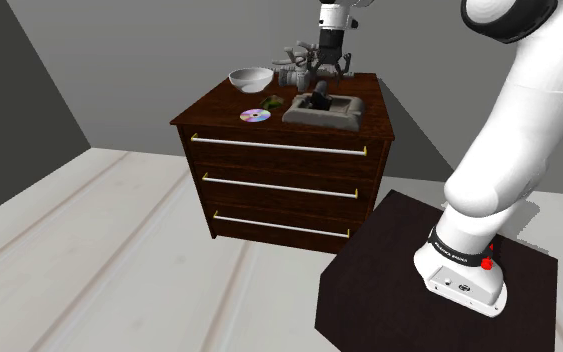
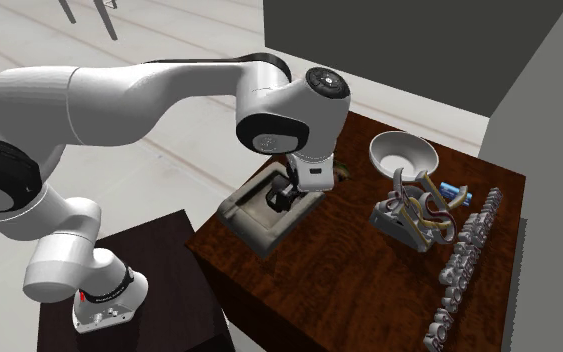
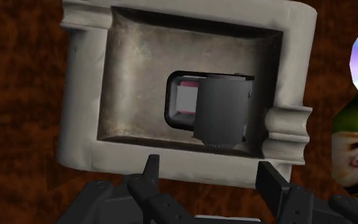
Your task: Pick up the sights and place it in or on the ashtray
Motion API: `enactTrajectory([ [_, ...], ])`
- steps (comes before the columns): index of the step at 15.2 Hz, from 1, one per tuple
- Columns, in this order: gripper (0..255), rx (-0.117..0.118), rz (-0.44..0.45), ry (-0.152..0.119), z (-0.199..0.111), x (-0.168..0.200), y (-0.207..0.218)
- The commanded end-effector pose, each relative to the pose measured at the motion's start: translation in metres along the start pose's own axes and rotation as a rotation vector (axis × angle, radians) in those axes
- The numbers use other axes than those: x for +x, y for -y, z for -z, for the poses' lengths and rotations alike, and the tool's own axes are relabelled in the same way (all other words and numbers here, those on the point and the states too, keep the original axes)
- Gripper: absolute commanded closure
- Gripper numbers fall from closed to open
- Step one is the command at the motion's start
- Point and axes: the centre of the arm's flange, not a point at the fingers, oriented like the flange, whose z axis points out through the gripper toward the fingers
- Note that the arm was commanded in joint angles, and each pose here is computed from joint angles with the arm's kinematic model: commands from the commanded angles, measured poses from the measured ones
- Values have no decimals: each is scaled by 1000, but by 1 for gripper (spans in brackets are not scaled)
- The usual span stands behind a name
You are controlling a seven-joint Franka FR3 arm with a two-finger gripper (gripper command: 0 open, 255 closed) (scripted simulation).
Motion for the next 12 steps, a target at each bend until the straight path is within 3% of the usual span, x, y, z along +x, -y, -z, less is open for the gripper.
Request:
enactTrajectory([
  [1,0,-44,45,-141,17,-33,10],
  [2,0,-50,51,-160,19,-38,12],
  [9,0,-50,51,-160,-20,-32,10],
  [12,0,-50,51,-160,-20,-32,10],
])
